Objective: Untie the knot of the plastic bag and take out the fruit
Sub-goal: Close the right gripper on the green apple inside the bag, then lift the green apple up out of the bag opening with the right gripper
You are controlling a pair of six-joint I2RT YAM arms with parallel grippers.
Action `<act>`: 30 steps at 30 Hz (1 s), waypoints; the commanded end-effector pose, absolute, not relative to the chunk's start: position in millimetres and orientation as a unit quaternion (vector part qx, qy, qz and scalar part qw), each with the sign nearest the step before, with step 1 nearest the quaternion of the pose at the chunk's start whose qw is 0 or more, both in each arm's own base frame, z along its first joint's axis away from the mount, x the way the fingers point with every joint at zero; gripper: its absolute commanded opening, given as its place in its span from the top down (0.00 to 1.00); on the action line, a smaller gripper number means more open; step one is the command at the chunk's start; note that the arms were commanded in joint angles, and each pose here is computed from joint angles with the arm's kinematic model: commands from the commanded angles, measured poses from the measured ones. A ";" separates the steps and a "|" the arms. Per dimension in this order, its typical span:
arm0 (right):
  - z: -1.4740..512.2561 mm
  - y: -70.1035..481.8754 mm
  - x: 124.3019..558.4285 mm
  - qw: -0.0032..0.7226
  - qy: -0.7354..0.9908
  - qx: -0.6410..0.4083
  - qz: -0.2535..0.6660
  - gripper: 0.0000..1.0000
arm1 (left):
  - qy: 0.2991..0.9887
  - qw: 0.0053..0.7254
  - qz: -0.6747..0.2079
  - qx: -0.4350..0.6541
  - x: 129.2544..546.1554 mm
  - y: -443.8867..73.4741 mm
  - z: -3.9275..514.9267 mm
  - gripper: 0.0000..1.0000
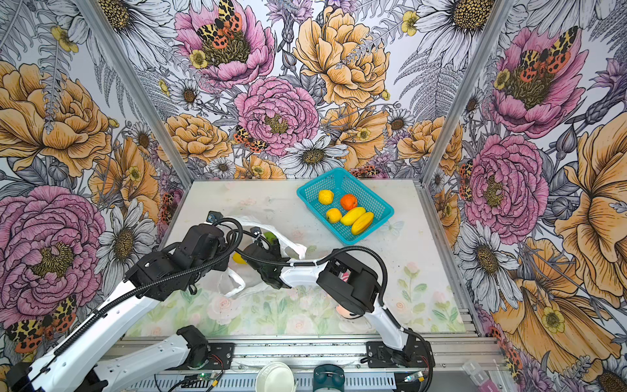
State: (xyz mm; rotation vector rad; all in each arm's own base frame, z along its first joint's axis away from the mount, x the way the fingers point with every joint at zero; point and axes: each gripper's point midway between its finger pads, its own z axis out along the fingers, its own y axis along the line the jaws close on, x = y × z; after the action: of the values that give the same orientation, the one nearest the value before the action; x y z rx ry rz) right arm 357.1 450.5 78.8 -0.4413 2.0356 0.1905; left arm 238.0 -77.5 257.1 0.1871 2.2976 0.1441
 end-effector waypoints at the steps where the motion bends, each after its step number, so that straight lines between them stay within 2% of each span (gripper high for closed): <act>1: 63.9 440.5 370.2 0.487 0.853 -0.185 0.042 0.19 | 0.912 0.401 0.040 0.078 244.0 -85.6 251.7 1.00; 12: 41.9 447.2 394.9 0.448 0.870 -0.198 0.055 0.19 | 0.930 0.349 -0.027 0.111 250.1 -111.3 225.0 1.00; 18: 31.1 448.9 406.5 0.428 0.881 -0.193 0.066 0.21 | 0.932 0.338 -0.036 0.124 249.8 -119.4 220.2 1.00; 21: 22.3 447.1 411.0 0.414 0.888 -0.189 0.067 0.25 | 0.931 0.342 -0.037 0.124 249.6 -119.0 222.1 1.00; 24: 19.7 443.4 414.5 0.405 0.892 -0.185 0.078 0.36 | 0.931 0.342 -0.037 0.123 249.6 -118.8 221.7 1.00; 30: 45.1 442.7 410.1 0.419 0.880 -0.200 0.098 0.51 | 0.933 0.341 -0.034 0.115 252.1 -115.1 220.4 1.00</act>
State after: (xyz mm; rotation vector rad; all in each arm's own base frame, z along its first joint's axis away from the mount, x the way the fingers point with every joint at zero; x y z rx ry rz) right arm 417.3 446.7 38.4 -0.4582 2.2003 0.2240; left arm 250.1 -112.9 218.7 0.2879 2.4436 -0.0633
